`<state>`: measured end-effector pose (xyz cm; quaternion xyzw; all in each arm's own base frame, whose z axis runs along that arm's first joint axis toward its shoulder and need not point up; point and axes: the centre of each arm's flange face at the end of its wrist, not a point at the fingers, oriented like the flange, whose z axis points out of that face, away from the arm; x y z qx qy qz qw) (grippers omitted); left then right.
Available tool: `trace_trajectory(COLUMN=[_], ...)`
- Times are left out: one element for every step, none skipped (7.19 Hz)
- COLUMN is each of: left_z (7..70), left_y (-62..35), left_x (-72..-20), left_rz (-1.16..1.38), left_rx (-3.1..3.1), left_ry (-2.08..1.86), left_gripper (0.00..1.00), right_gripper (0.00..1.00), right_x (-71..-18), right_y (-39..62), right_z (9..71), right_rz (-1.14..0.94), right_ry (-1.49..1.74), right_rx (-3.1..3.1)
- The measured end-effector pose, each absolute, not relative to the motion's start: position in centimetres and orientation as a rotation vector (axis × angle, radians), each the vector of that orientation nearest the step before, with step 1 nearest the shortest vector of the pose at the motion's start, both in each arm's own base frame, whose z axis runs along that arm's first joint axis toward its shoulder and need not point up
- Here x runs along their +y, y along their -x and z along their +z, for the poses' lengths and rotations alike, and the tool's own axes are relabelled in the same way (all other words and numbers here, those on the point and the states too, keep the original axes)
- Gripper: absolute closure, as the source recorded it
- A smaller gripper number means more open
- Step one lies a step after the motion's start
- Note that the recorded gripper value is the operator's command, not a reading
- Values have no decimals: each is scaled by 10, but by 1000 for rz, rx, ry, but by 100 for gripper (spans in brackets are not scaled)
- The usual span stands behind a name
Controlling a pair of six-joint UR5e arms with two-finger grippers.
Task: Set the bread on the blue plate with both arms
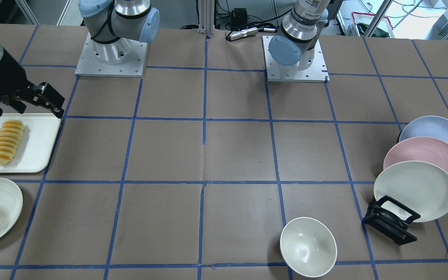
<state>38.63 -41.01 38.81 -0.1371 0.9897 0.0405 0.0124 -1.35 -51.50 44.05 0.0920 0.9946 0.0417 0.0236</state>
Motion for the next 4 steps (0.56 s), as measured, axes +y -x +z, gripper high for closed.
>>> trace_trajectory(left_z=[361, 337, 319, 307], left_y=[-408, -418, -417, -414], left_x=[-406, -407, -411, -416], left_rz=[141, 178, 241, 288], left_rx=[3104, 3087, 3046, 3006], left_ry=[463, 556, 629, 652], left_gripper=[0, 0, 2, 2], right_gripper=[0, 0, 0, 0], right_x=[-520, -525, -533, -540], right_y=[44, 77, 111, 144], right_z=[427, 414, 400, 384], right_rz=[166, 189, 181, 163], right_ry=[-354, -385, -357, -316], right_rx=[3067, 3081, 3120, 3146])
